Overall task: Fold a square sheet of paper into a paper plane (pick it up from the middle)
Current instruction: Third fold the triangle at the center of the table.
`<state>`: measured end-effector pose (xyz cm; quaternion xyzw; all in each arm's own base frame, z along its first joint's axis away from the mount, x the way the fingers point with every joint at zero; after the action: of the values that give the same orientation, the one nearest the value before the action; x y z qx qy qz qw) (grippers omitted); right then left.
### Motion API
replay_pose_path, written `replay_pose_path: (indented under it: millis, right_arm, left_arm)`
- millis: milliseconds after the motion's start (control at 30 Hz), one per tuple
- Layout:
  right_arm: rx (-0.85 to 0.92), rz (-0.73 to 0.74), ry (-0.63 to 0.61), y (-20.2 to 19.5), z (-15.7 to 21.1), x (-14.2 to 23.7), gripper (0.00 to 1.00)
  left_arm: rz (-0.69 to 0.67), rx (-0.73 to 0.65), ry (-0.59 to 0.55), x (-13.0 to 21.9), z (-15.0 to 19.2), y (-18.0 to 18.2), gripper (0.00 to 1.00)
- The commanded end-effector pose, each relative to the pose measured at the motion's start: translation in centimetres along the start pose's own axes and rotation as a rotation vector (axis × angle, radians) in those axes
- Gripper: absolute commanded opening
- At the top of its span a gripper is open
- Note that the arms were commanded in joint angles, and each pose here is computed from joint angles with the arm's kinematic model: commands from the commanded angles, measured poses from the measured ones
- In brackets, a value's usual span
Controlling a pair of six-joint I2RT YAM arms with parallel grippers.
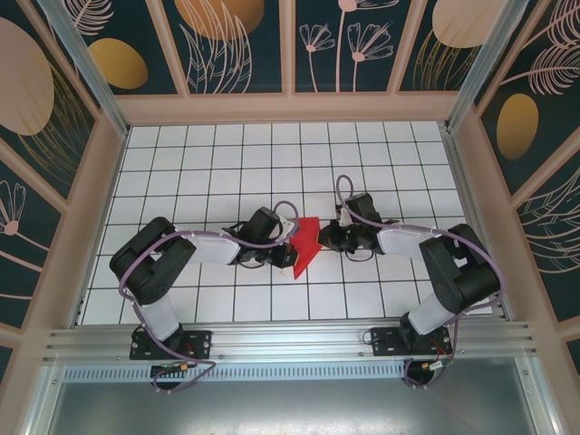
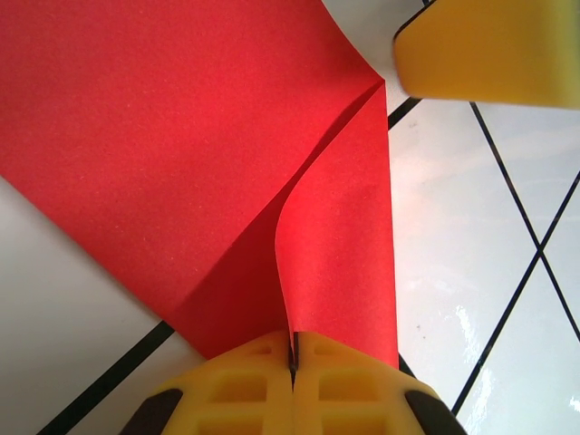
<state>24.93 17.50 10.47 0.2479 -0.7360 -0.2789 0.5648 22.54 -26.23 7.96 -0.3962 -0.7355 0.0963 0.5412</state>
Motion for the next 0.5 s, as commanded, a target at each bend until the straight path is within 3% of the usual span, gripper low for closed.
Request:
replay_pose_path:
  millis: [0,467]
  right_arm:
    - [0.044,-0.026,-0.014,1.7,0.1,0.6,0.12]
    - [0.028,-0.04,-0.035,2.6,2.7,0.5,0.11]
  left_arm:
    - [-0.083,0.038,0.079,-0.5,1.7,1.5,0.05]
    - [-0.09,0.042,0.066,-0.2,2.0,1.6,0.05]
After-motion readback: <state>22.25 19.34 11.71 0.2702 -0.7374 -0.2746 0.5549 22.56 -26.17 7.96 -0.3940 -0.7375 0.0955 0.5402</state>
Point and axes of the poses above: each hand's point on the last joint's axis, 136 mm out from that joint toward the fingers, its own x axis back along the fingers, its own y axis along the line the jaws close on, z = x × y, the point moved 9 cm from there along x, back along the fingers, and after that the axes turned 3 degrees about x, right-handed, at the moved point
